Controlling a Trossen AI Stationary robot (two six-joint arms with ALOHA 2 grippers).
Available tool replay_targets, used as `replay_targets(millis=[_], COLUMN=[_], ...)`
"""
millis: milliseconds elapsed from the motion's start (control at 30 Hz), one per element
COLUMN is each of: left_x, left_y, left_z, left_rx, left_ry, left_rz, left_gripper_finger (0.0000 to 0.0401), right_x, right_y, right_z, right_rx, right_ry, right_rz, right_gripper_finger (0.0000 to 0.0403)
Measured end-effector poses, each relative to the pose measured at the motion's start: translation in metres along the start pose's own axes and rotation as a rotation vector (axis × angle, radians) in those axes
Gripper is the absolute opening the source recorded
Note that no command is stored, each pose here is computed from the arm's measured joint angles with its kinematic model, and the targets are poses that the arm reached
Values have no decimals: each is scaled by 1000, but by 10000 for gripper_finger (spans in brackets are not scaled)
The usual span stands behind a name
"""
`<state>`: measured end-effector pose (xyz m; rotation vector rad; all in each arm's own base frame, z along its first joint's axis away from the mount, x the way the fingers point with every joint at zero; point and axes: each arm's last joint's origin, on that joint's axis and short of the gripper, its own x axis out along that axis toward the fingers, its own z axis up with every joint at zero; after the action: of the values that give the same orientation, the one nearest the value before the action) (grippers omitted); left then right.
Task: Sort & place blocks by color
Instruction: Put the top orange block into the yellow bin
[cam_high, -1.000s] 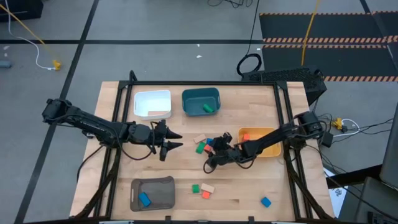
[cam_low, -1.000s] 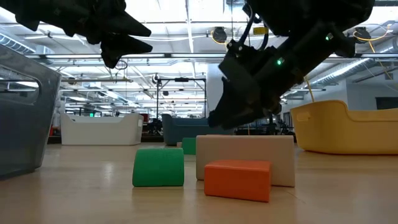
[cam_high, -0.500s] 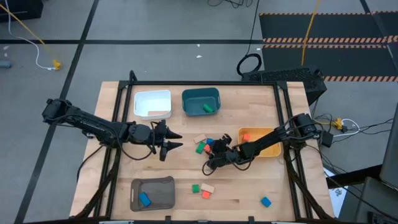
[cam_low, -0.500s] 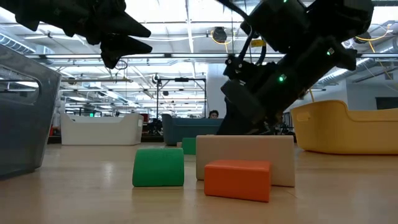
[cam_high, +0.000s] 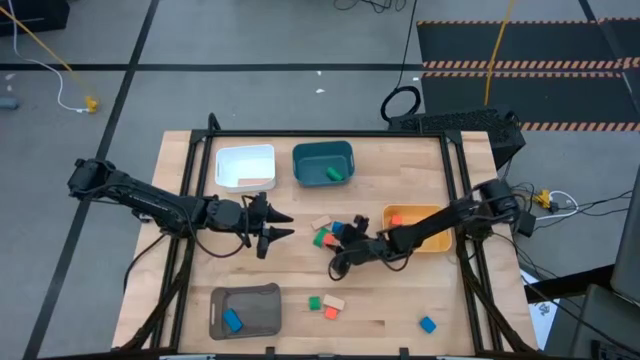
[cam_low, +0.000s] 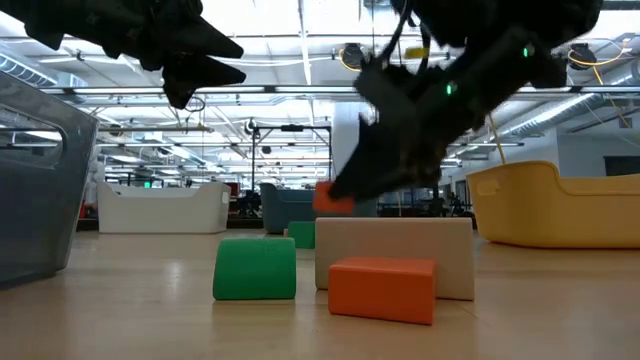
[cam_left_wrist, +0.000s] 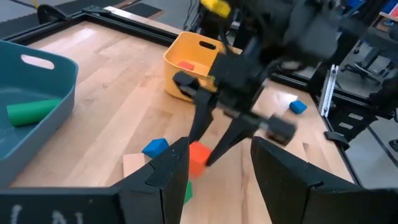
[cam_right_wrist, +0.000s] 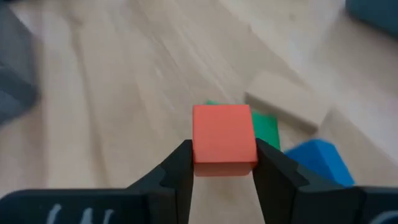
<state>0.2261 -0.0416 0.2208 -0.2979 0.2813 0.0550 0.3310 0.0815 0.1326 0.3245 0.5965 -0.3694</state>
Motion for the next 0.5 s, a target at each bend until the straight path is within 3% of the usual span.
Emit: replay_targets(millis=[200, 400, 500], left_x=[0, 0, 0], left_y=[0, 0, 0], left_z=[0, 0, 0], left_rx=[20, 20, 19], left_ry=[-8, -4, -4], left_rz=[14, 15, 15], left_gripper_finger=[175, 175, 175], right_x=[-34, -77, -101], right_y=[-2, -24, -38], right_z=[31, 51, 56], right_rx=[-63, -115, -83], right_ry=[-70, -58, -21], right_rz=[18, -126, -182], right_gripper_finger=[115, 115, 115])
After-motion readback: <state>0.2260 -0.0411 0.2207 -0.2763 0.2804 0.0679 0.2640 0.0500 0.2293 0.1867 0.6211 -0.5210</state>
